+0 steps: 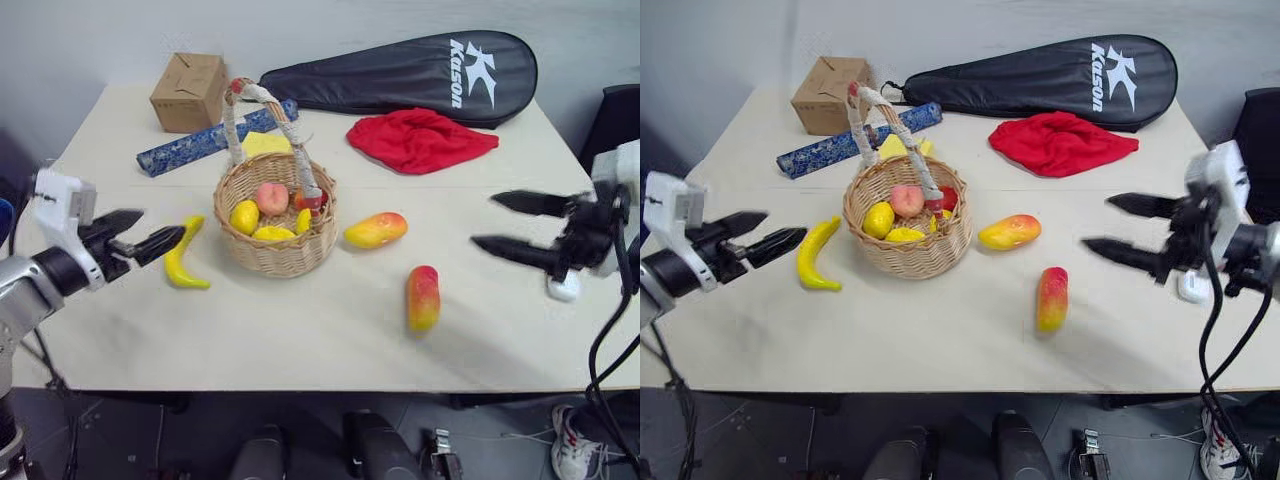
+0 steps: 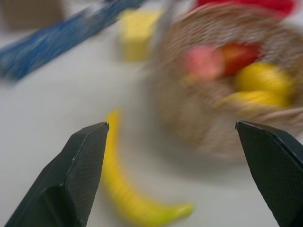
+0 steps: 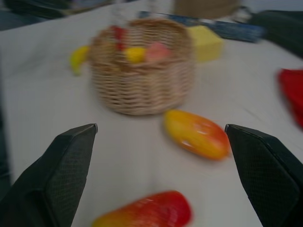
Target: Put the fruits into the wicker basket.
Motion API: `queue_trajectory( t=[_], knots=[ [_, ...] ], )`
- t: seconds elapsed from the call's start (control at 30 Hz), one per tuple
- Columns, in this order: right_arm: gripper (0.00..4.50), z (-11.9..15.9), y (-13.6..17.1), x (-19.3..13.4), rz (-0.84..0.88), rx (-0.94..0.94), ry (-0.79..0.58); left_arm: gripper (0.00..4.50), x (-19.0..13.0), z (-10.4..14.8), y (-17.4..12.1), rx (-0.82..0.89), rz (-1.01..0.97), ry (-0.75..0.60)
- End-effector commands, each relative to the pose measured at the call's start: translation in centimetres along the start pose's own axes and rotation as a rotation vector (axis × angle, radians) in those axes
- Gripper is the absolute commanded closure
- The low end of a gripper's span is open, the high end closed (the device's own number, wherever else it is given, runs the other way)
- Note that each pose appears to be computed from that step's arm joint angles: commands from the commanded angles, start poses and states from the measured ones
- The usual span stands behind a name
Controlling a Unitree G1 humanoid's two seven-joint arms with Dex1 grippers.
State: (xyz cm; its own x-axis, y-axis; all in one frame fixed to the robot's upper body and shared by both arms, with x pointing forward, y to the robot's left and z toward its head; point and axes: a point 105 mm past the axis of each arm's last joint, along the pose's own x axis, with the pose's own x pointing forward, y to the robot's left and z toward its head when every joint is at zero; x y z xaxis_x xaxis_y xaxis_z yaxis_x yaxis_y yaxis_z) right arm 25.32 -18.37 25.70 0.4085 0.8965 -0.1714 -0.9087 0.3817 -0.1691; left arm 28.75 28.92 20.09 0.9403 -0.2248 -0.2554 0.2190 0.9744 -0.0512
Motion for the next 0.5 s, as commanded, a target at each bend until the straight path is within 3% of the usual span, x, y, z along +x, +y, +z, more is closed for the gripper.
queue_trajectory(
  t=[0.03,0.27,0.5],
  knots=[
    [0.03,2.2,2.0,1.2,0.122,-0.110,-0.044,0.00,-0.8,0.4,1.2,-0.038,0.102,0.007],
    [0.03,4.3,2.9,3.9,0.237,-0.233,-0.101,0.00,2.8,-0.1,1.1,-0.135,0.107,0.105],
    [0.03,5.7,2.9,6.2,0.255,-0.302,-0.165,0.00,5.8,-0.8,1.4,-0.114,0.089,0.134]
  ],
)
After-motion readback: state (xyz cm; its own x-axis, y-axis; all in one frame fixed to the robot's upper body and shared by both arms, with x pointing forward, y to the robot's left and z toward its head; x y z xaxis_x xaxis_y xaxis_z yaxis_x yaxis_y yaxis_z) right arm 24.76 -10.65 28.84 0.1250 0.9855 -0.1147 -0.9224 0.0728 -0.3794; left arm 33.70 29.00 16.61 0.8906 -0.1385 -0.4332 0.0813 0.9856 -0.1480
